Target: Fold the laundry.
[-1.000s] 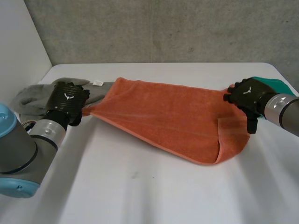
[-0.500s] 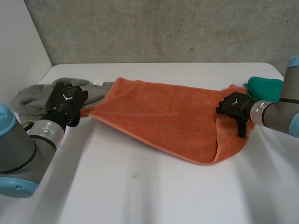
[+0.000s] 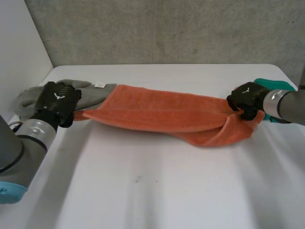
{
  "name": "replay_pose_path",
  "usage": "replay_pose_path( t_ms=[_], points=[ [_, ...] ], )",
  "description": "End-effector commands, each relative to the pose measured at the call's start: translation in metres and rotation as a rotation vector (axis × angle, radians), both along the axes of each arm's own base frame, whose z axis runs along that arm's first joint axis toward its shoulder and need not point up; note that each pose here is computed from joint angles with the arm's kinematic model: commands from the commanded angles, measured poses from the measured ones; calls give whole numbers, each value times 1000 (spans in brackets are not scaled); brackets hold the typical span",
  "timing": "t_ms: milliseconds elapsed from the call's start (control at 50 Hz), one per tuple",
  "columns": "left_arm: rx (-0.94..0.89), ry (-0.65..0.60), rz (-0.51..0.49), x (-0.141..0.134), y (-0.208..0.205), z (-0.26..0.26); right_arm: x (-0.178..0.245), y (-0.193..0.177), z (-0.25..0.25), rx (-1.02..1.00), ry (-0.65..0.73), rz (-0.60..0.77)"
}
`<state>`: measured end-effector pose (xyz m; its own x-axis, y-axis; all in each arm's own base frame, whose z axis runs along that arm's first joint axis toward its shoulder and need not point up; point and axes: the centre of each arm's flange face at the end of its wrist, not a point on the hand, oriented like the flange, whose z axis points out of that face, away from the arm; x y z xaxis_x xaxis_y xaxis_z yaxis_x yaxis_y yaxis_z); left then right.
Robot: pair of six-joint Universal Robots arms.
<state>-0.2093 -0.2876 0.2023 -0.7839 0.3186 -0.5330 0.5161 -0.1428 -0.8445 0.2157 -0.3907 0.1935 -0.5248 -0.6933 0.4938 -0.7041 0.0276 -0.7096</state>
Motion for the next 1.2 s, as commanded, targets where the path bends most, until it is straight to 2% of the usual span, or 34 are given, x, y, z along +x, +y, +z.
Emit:
replay_pose_path(
  t_ms=[20,180,360,640,820,980,1200],
  points=[
    [22,1,45,17,6,15,-22,30,30,16,-30,-21],
    [73,-5,39,17,12,4,-25,50,1,136,-20,-24],
    [108,-9,36,16,11,-7,-24,60,-27,158,-9,-9],
    [110,-12,36,16,11,-8,-23,60,-36,118,-24,-14],
    [127,-14,35,16,12,-12,-9,65,-27,110,-57,1],
    [126,-14,35,16,12,-12,10,71,-34,125,-45,49],
    [138,-16,35,16,12,-16,12,66,-52,159,-30,52]
  ],
)
